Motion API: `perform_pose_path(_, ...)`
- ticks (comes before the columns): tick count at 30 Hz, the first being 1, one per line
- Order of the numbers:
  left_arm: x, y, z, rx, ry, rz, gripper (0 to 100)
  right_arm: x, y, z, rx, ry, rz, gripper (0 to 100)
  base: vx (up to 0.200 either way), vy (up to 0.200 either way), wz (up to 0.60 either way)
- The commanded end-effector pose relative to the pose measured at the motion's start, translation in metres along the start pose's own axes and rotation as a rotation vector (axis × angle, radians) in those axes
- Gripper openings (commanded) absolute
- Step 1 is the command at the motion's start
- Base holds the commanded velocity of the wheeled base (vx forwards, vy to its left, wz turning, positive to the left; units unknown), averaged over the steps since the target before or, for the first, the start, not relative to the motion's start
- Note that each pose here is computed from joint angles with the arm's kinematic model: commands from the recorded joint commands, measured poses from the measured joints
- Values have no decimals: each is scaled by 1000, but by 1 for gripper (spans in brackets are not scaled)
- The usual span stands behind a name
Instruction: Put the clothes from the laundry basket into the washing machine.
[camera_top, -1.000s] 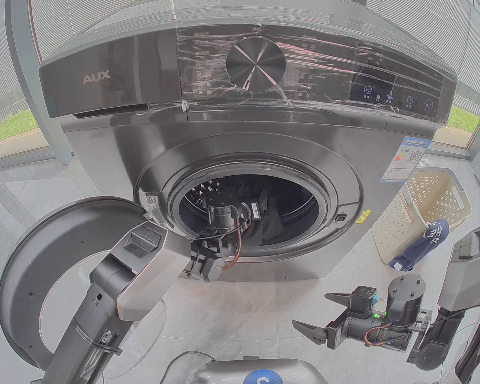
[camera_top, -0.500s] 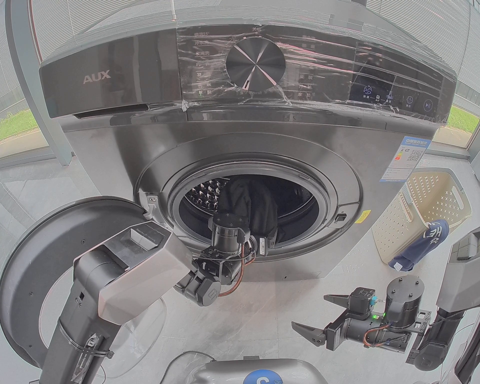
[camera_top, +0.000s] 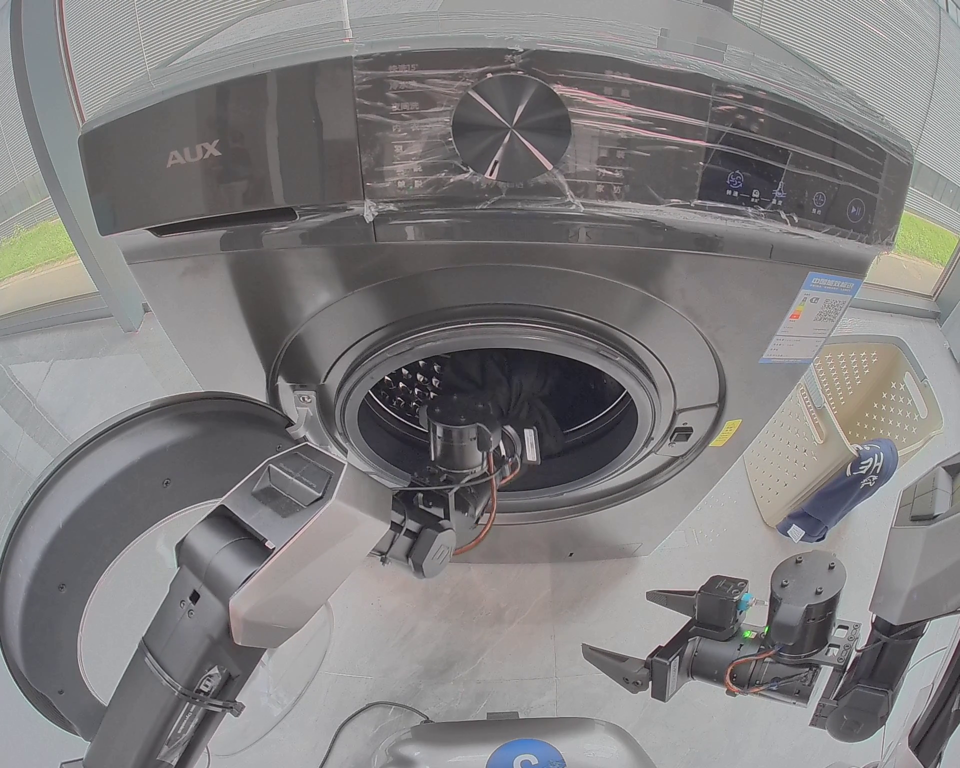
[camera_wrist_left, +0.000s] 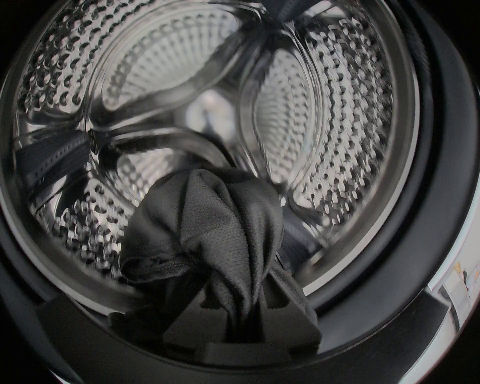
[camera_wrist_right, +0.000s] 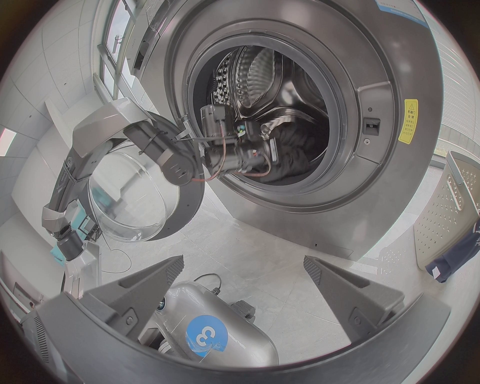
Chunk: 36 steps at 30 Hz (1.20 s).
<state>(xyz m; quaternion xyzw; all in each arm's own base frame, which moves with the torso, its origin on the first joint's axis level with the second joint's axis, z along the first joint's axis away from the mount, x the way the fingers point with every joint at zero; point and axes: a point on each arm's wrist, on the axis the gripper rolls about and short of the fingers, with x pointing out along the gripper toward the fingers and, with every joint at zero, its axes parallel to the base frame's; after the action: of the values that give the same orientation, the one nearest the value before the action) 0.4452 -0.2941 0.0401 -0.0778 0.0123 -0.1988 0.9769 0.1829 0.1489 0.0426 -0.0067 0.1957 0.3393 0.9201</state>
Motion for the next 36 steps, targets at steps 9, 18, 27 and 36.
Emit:
perform_pose_path(9, 31, 37, 6, -56, -192, 97, 0, 1, 0, 0, -1, -10, 2, 100, 0, 0, 0)
perform_pose_path(18, 25, 9, 31, -109, -246, 54, 100, 1, 0, 0, 0, -7, 1, 100, 0, 0, 0)
perform_pose_path(27, -20, -5, 42, -73, -80, 50, 100, 0, 0, -1, -1, -5, 3, 100, 0, 0, 0)
perform_pose_path(36, -18, 5, -28, -5, 75, 20, 100, 1, 3, -1, -5, -4, 10, 100, 0, 0, 0)
